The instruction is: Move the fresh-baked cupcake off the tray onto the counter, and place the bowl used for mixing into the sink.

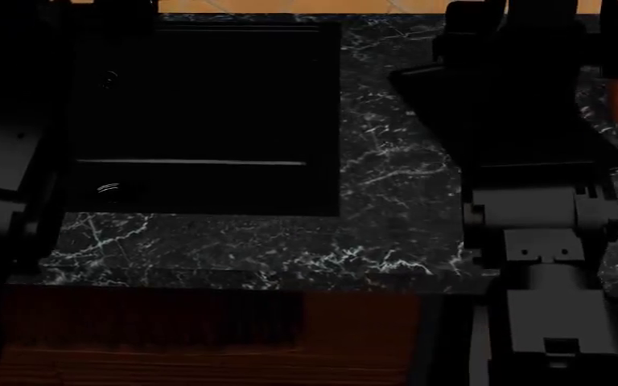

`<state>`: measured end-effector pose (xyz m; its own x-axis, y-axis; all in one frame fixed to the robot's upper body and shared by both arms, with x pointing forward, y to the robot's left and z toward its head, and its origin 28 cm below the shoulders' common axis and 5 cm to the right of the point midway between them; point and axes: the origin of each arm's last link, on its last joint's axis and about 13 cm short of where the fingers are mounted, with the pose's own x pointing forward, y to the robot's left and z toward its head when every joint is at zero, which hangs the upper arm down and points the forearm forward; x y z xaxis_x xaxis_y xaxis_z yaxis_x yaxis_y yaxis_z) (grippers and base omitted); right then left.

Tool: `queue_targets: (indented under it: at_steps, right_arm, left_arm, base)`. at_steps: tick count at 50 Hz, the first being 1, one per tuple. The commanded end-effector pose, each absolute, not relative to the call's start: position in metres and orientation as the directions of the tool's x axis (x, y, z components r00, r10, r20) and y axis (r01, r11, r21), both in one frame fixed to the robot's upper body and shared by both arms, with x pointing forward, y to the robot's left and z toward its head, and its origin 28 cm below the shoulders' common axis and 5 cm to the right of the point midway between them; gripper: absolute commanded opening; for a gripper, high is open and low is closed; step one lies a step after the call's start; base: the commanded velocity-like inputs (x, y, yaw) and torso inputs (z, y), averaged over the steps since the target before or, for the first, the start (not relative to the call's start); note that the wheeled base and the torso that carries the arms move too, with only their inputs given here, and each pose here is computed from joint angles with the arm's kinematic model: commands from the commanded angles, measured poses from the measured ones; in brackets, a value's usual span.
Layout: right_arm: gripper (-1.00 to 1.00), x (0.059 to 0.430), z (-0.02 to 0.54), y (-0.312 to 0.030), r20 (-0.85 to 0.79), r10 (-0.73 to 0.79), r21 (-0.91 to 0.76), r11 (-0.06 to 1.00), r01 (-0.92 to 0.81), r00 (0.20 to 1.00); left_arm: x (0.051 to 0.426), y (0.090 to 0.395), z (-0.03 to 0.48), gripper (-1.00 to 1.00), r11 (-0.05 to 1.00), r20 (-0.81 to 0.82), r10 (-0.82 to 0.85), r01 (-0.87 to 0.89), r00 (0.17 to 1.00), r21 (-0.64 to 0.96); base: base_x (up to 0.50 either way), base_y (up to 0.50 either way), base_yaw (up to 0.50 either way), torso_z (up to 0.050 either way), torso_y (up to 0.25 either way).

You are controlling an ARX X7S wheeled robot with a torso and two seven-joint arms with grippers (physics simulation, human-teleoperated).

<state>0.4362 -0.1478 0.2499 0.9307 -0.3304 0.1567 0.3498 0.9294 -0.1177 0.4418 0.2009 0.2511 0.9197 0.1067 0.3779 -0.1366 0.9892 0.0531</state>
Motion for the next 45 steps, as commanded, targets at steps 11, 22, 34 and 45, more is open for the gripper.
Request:
queue_targets:
  at_steps: [11,22,34,45]
  right_arm:
    - [1.00,0.4357,0.2478,-0.1471,0.155,-0.307,-0.123,0.937,0.327,0.939]
    - [1.00,0.4358,0.2516,-0.1453,0.180,-0.282,-0.131,0.943,0.307,0.942]
    - [1.00,0.4352,0.2486,-0.1450,0.194,-0.273,-0.152,0.941,0.303,0.942]
    - [1.00,0.4355,0.2461,-0.1450,0.182,-0.275,-0.169,0.937,0.306,0.944]
  left_arm:
    - [0.4422,0.2000,0.2527,1.00,0.989,0.382,0.103,-0.136,0.918,0.059]
    - [0.4424,0.2002,0.2561,1.00,0.989,0.386,0.104,-0.136,0.917,0.055]
    - [0.4424,0.1988,0.2556,1.00,0.989,0.387,0.098,-0.131,0.917,0.061]
    - [0.4422,0.1985,0.2527,1.00,0.990,0.380,0.098,-0.130,0.920,0.061]
  base:
    - [0.02,-0.38,0.00,0.000,0.000]
    - [0.26,-0.42,0.00,0.000,0.000]
    - [0.45,-0.25,0.00,0.000,0.000]
    - [0.50,0.09,0.00,0.000,0.000]
